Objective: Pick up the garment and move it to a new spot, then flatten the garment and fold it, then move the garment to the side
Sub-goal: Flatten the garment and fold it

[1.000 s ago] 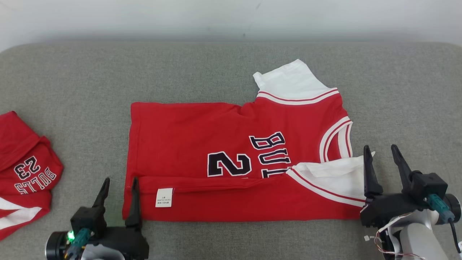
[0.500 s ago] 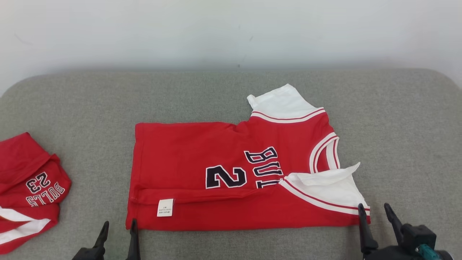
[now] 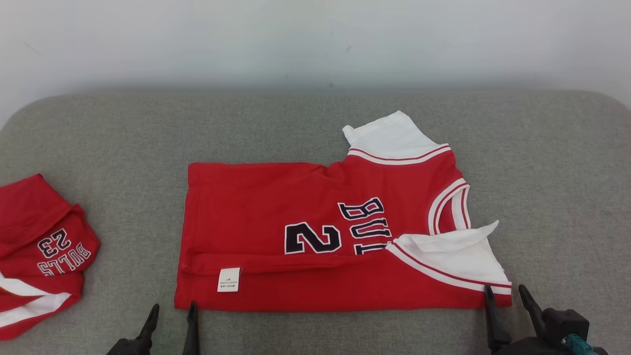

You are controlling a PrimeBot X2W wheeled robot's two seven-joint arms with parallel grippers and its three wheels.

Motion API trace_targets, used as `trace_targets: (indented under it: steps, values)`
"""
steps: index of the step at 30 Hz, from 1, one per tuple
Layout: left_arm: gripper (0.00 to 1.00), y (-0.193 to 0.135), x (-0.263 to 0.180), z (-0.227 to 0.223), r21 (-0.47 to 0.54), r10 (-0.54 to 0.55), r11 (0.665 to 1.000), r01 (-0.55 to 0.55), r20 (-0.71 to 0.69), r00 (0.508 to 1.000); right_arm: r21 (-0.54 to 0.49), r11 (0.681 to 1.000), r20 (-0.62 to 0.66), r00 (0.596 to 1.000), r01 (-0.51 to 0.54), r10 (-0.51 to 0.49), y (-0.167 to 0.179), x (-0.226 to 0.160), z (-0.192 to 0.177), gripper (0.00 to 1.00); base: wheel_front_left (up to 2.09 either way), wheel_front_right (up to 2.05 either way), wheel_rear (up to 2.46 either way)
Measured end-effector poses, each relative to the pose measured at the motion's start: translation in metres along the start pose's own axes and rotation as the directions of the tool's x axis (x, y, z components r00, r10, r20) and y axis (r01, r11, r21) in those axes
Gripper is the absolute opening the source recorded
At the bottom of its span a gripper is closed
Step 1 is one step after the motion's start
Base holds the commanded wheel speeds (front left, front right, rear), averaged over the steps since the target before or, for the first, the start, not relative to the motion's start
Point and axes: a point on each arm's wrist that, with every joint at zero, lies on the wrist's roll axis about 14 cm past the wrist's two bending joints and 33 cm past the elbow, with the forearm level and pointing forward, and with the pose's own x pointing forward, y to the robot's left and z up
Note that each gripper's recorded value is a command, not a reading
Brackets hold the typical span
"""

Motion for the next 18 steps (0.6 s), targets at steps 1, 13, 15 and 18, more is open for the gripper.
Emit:
trace_targets:
  steps: [1, 13, 15, 18]
  values:
    - [1.0, 0.0, 0.002, 0.001, -0.003, -0.001, 1.0, 0.001, 0.002, 1.0, 0.001, 1.0, -0.003, 1.0, 0.0, 0.0, 0.0, 0.002, -0.001, 1.0, 0.0, 0.0, 0.0]
    - [1.0, -0.002, 0.014, -0.01, -0.033, -0.013, 0.999, 0.012, -0.034, 0.999, 0.019, 1.0, -0.062, 0.998, -0.021, 0.022, 0.007, 0.014, -0.016, 0.0, 0.0, 0.0, 0.0]
    - [1.0, -0.002, 0.016, -0.012, -0.04, -0.013, 0.999, 0.012, -0.042, 0.999, 0.018, 1.0, -0.067, 0.997, -0.024, 0.025, 0.007, 0.015, -0.018, 0.0, 0.0, 0.0, 0.0]
    - [1.0, -0.003, 0.021, -0.012, -0.05, -0.014, 0.999, 0.012, -0.043, 0.999, 0.011, 0.999, -0.064, 0.997, -0.03, 0.031, 0.007, 0.019, -0.016, 0.0, 0.0, 0.0, 0.0]
